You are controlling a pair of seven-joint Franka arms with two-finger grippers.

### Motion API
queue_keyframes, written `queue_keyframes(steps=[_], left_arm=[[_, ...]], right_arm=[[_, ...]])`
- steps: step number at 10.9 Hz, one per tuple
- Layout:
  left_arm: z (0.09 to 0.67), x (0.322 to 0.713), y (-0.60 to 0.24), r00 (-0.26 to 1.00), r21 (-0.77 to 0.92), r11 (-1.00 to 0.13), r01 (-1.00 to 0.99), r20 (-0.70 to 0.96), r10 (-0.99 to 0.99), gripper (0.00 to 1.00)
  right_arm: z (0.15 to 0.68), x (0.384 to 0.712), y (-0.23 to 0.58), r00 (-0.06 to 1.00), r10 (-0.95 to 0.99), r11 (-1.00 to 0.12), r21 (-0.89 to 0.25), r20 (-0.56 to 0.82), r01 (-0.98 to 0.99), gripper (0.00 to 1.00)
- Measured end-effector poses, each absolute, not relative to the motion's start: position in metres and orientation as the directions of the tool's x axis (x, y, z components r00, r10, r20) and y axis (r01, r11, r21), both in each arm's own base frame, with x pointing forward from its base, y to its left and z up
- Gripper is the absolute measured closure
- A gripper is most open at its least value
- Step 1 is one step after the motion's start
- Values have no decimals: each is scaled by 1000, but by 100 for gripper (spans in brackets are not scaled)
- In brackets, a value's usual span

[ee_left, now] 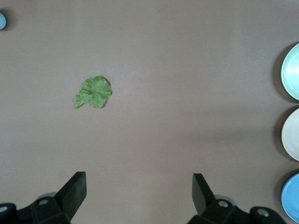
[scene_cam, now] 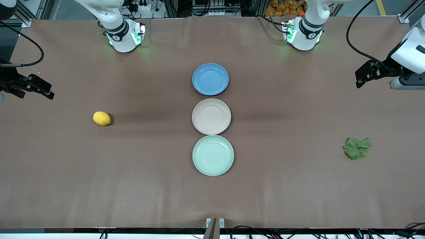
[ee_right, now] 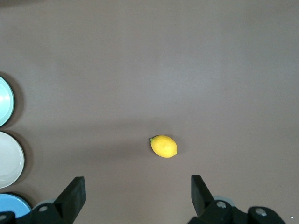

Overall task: Place lemon and lettuce in plates
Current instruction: 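Move the right gripper toward the lemon while the left gripper approaches the lettuce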

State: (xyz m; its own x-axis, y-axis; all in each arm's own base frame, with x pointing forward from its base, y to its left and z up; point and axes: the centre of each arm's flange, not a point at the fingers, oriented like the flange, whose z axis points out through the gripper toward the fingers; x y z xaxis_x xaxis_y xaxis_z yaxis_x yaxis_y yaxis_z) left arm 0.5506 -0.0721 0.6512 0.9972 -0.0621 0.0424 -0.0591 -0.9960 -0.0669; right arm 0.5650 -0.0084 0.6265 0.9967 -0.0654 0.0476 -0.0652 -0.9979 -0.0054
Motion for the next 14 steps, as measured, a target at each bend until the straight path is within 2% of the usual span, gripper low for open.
queue_keyframes(steps=[8, 11, 14], left_arm=[[635, 554, -75, 998, -40, -997, -60, 9, -61, 0], [589, 569, -71, 997, -43, -998, -53, -55, -51, 0], [530, 586, -52, 999, -40, -999, -27, -45, -25, 0]], right_arm=[[626, 565, -17, 996, -81, -997, -5, 47, -81, 0], [614, 564, -19, 997, -81, -997, -4, 18, -81, 0], [568, 558, -14, 996, -21, -1000, -4, -85, -22, 0]])
